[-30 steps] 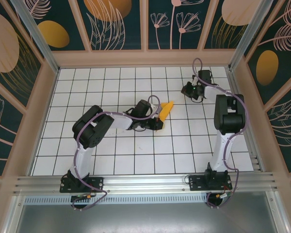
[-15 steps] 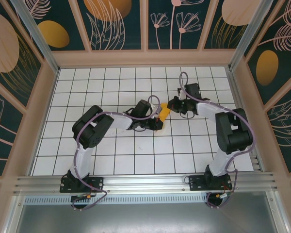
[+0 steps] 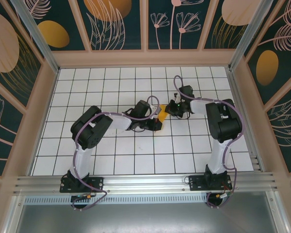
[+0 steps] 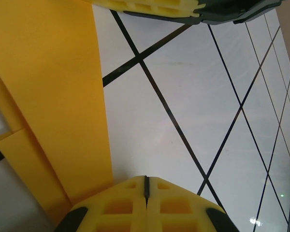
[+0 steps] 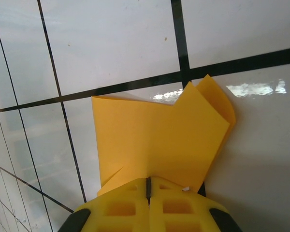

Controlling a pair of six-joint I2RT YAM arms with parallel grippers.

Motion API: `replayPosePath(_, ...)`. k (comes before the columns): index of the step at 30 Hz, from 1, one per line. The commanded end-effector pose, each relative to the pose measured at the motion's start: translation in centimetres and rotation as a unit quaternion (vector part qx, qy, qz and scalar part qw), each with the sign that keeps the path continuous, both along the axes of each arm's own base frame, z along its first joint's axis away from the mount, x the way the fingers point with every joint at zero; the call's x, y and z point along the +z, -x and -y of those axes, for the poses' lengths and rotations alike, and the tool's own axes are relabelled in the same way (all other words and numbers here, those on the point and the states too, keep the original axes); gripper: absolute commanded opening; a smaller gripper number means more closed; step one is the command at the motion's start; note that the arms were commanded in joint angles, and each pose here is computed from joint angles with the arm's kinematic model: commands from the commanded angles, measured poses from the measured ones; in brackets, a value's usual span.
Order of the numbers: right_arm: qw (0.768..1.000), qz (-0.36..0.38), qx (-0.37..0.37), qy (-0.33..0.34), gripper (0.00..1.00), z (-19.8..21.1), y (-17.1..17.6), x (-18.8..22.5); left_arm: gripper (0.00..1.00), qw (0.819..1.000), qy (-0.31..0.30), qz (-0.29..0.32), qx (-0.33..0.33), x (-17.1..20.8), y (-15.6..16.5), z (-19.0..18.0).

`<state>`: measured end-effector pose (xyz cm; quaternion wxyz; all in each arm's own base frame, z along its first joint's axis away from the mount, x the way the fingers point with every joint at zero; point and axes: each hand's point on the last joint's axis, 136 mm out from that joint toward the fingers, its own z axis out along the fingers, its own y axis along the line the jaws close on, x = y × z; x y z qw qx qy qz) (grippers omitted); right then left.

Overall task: Fold a paper plane with a square sheet of paper (fold left side to right side)
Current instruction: Fold the wing for the fifth time at the center of the table.

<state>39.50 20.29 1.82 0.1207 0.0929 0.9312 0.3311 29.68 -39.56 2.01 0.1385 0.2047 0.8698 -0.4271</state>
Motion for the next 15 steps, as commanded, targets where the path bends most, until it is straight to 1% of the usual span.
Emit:
replayPosePath(1,0.998,-0.030,-0.021,0.059,0.00,2.0,0.3,-2.9,0.00,0.995,-0.070,-0.071,-0.013,-3.5,3.8,-2.9)
replayPosePath(10,0.997,-0.034,-0.022,0.063,0.00,2.2,0.2,-3.3,0.00,0.994,-0.074,-0.079,-0.025,-3.7,5.5,-3.7)
replayPosePath(11,0.997,-0.035,-0.022,0.064,0.00,2.2,0.2,-3.4,0.00,0.992,-0.083,-0.087,-0.025,-4.3,6.2,-4.3)
replayPosePath(15,0.997,-0.036,-0.022,0.064,0.00,2.2,0.2,-3.4,0.00,0.992,-0.090,-0.091,-0.020,-4.8,6.8,-5.1)
